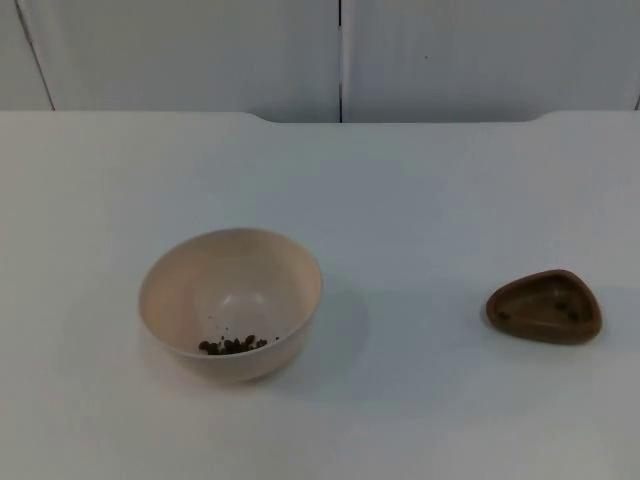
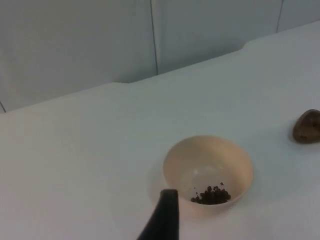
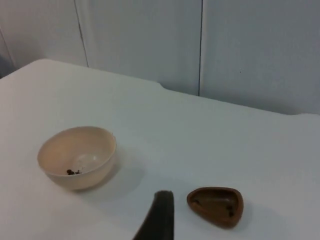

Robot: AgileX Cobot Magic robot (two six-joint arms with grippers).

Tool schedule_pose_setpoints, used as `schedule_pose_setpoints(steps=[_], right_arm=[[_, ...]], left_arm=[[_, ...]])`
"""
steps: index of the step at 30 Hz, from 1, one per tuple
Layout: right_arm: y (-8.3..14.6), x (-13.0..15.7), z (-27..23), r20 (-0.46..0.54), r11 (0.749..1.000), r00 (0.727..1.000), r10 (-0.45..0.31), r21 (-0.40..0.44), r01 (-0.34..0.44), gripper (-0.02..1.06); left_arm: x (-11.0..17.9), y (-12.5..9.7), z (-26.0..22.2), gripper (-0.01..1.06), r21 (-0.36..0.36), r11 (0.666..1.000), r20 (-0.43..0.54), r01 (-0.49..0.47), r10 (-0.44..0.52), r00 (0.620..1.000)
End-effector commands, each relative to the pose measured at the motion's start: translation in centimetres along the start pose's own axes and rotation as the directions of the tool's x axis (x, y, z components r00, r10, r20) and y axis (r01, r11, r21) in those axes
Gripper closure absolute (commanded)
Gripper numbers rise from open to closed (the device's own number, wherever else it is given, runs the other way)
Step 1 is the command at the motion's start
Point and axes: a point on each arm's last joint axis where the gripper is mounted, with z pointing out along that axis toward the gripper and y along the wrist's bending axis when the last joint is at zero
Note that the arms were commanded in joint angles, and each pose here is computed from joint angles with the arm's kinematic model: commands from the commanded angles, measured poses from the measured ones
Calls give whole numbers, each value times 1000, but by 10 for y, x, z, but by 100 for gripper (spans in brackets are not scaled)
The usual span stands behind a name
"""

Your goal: Pick up the bowl with the left hand and pour the coffee beans from the cup into the bowl with the right hand.

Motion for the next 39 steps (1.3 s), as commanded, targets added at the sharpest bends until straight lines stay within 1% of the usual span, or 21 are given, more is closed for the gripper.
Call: schedule_pose_setpoints(steps=[1,3,4,5,7,10,15,19,20,24,28,35,37,38,39], right_arm=[[-1,5,-1,-29,1000,999,-24,19,24,26],[-1,7,-1,-49,999,998,-29,22,30,26],[-2,8,-1,-63,999,998,-27,23,28,26],[-2,8,-1,-63,999,998,-27,23,28,26],[-2,9,-1,-79,999,996,-28,27,31,26],[-3,11,-1,-97,999,995,-33,32,37,26],[-4,11,-1,-100,998,994,-34,43,39,26],[-6,12,-1,-107,997,994,-21,71,29,26],[-7,13,0,-113,997,993,-23,74,31,26],[-7,17,4,-126,997,992,-19,73,29,26],[-7,17,4,-126,997,992,-19,73,29,26],[-7,18,4,-130,997,991,-14,73,24,26],[-7,21,4,-160,998,987,7,70,4,26],[-7,26,5,-197,998,980,14,67,-1,26],[-7,26,5,-197,998,980,14,67,-1,26]], left_arm=[[7,0,-1,24,-10,1000,1,-6,6,1000],[15,-1,2,24,-7,1000,-8,-3,3,1000],[25,-1,7,24,-2,1000,-33,2,-2,999],[25,-1,7,24,-2,1000,-33,2,-2,999],[36,-1,11,24,-1,1000,-42,6,-6,999],[46,-2,9,24,-8,1000,-19,-1,1,1000],[48,0,8,24,-39,999,-23,10,-11,1000],[53,2,10,24,-61,998,-73,26,-30,997],[58,3,12,24,-71,996,-102,48,-55,993],[60,4,13,24,-81,995,-111,66,-75,991],[60,8,13,24,-125,987,-111,99,-113,987],[60,8,13,24,-129,987,-111,101,-116,987],[60,8,13,24,-129,986,-111,103,-117,987],[60,8,13,24,-129,986,-111,103,-117,987],[60,8,13,24,-129,986,-111,103,-117,987]])
